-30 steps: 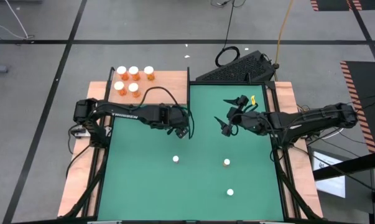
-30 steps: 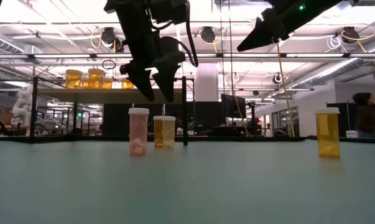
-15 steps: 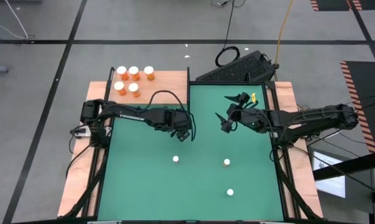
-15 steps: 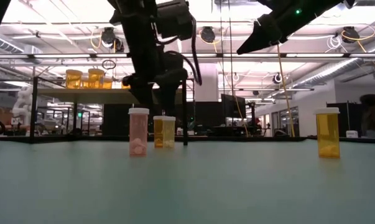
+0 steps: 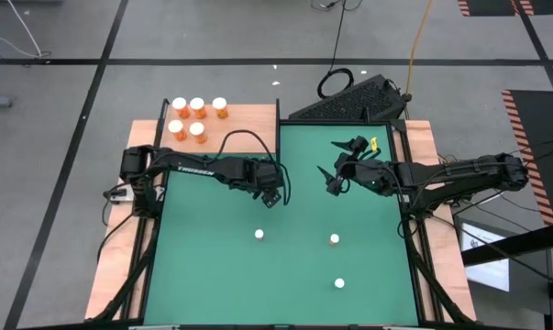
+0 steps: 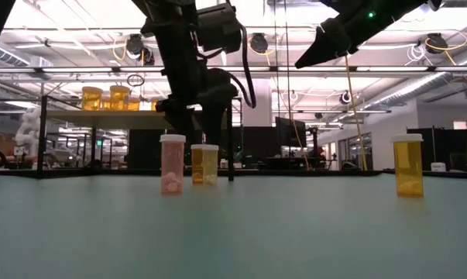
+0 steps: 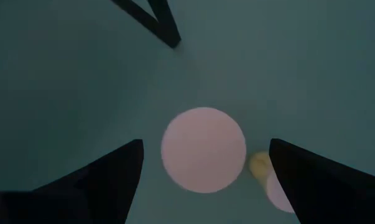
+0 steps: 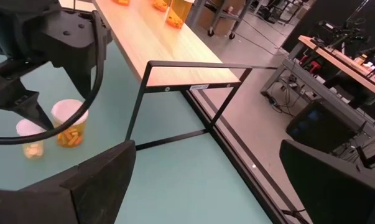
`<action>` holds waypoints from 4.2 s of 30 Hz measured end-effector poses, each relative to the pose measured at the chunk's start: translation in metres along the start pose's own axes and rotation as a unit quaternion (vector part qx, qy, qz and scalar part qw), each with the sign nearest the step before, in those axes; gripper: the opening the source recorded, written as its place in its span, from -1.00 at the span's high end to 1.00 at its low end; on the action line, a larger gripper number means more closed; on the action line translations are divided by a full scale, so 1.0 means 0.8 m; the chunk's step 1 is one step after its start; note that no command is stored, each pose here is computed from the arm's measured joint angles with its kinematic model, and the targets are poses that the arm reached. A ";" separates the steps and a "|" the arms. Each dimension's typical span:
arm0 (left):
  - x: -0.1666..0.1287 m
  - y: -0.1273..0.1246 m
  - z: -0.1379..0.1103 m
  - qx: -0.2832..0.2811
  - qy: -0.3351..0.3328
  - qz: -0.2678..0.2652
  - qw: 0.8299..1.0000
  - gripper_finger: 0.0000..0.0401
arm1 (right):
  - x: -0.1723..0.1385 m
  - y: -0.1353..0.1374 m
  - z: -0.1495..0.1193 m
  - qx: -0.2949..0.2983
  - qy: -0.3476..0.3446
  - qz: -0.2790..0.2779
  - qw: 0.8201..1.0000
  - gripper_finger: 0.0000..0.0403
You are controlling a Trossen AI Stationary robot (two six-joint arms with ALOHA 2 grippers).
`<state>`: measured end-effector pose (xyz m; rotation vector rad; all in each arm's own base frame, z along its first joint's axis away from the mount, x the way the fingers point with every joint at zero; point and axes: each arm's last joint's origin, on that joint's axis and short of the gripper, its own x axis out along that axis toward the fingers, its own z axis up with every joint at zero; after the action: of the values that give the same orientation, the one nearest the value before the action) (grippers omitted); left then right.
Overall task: Pick and place medicine bottles onto shelf by color
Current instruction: Put the big orange pill bottle on the shelf aligned with the other big orange pill bottle
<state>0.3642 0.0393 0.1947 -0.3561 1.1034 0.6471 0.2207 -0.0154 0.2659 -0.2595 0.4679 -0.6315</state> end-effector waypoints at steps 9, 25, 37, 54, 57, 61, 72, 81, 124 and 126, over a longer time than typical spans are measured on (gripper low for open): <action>0.015 0.002 0.000 0.003 0.010 0.009 1.000 -0.75 | 0.000 0.000 0.000 0.000 0.000 0.000 1.000 -0.95; 0.017 0.003 -0.002 0.013 0.016 0.014 1.000 -0.15 | 0.000 0.000 0.000 0.000 0.000 0.000 1.000 -0.95; 0.017 0.003 -0.001 0.025 0.013 0.015 0.999 -0.13 | 0.000 0.000 0.000 0.000 0.000 0.000 1.000 -0.95; -0.053 0.018 0.009 0.033 -0.049 -0.021 0.998 -0.11 | 0.000 0.000 0.000 0.000 0.000 0.000 1.000 -0.95; -0.074 0.020 0.009 0.032 -0.067 -0.033 0.997 -0.08 | 0.000 0.000 0.000 0.000 0.000 0.000 1.000 -0.95; -0.101 0.024 0.005 0.043 -0.085 -0.045 0.994 -0.10 | 0.000 0.000 0.000 0.000 0.000 0.000 1.000 -0.95; -0.155 0.049 -0.009 0.043 -0.099 -0.054 0.993 -0.09 | 0.000 0.000 0.000 0.000 0.000 0.001 1.000 -0.95; -0.172 0.077 -0.005 0.037 -0.115 -0.040 0.992 -0.12 | 0.000 0.000 0.000 0.000 0.000 0.001 1.000 -0.95; -0.146 0.234 0.022 -0.030 -0.039 0.100 0.994 -0.12 | 0.000 0.000 0.000 -0.003 0.001 0.001 1.000 -0.95; -0.146 0.234 0.022 -0.026 -0.038 0.101 0.994 -0.12 | 0.000 0.000 0.000 -0.003 0.001 0.001 1.000 -0.95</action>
<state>0.2216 0.1569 0.3168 -0.2638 1.0590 0.8621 0.2207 -0.0153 0.2657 -0.2637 0.4715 -0.6290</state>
